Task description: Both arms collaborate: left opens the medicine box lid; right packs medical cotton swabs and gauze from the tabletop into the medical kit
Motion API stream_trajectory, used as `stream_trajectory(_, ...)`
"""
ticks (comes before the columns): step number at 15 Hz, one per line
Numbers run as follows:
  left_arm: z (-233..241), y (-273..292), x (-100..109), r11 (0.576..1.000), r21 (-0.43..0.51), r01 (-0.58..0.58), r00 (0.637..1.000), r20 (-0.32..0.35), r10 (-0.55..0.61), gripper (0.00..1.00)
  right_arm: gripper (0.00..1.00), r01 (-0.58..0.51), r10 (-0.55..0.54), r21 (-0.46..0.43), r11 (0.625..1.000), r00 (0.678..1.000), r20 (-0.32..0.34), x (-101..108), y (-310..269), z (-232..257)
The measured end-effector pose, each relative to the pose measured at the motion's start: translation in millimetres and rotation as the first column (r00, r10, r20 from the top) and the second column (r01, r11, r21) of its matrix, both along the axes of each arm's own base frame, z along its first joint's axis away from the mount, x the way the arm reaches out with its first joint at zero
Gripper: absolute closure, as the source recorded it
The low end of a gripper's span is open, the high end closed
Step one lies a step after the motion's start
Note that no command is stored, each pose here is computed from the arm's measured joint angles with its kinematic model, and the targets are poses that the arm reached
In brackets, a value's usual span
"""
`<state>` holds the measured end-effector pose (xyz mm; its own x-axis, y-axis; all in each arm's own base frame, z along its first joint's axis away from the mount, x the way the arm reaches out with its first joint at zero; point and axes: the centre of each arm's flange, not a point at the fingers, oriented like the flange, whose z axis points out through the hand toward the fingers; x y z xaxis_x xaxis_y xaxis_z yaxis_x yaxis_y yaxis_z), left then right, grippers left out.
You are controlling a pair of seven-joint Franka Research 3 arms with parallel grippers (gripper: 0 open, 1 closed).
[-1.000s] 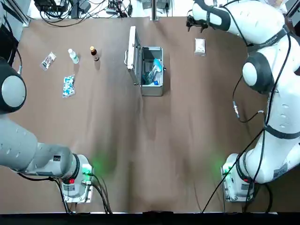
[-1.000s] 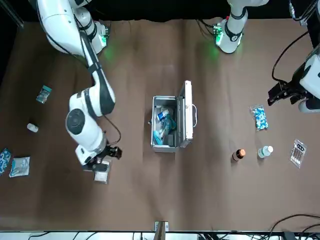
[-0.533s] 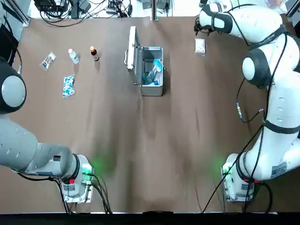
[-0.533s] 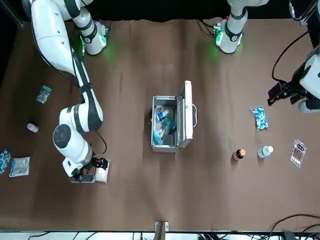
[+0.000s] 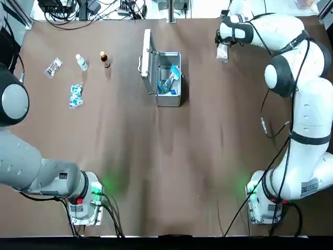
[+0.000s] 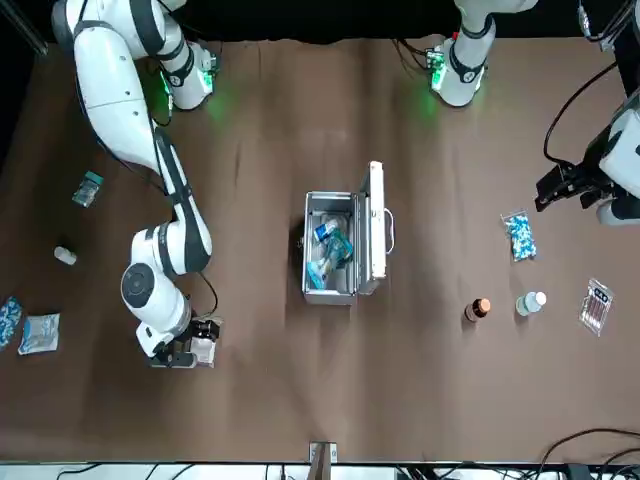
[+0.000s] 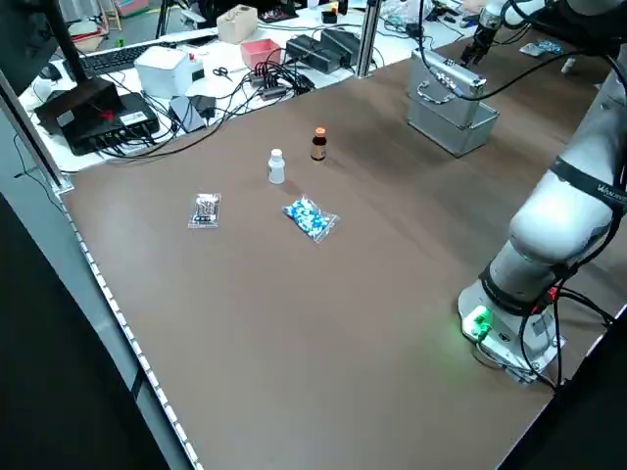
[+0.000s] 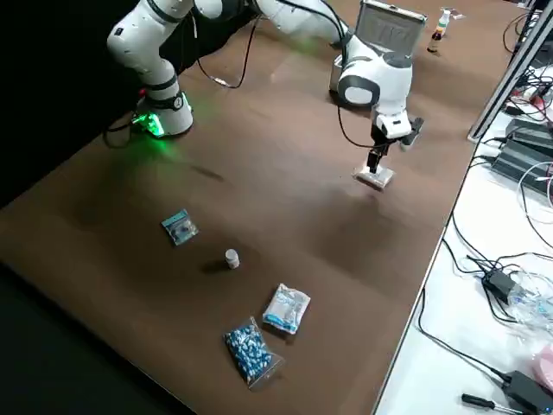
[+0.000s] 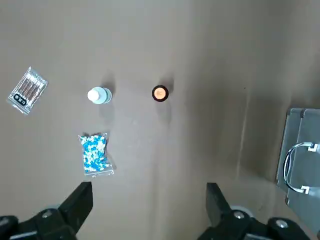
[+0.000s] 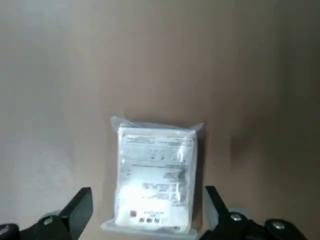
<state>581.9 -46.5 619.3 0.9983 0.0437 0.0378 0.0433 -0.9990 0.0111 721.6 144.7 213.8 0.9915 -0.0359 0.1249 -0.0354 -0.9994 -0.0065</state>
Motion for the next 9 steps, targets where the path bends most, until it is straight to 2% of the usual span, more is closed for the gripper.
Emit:
stream_trajectory(4, -0.2, 0.0, 0.0, 1.000, 0.000, 0.000, 1.000, 0.000, 0.000, 0.00, 0.01, 0.010, -0.011, 0.007, 1.000, 0.999, 0.047, 5.1, -8.1, -13.3)
stream_trajectory(9, -0.4, 0.0, 0.0, 1.000, 0.000, 0.000, 1.000, -0.001, 0.000, 0.00, 0.01, 0.011, -0.011, 0.005, 1.000, 0.999, 0.037, 3.4, -8.4, -24.5)
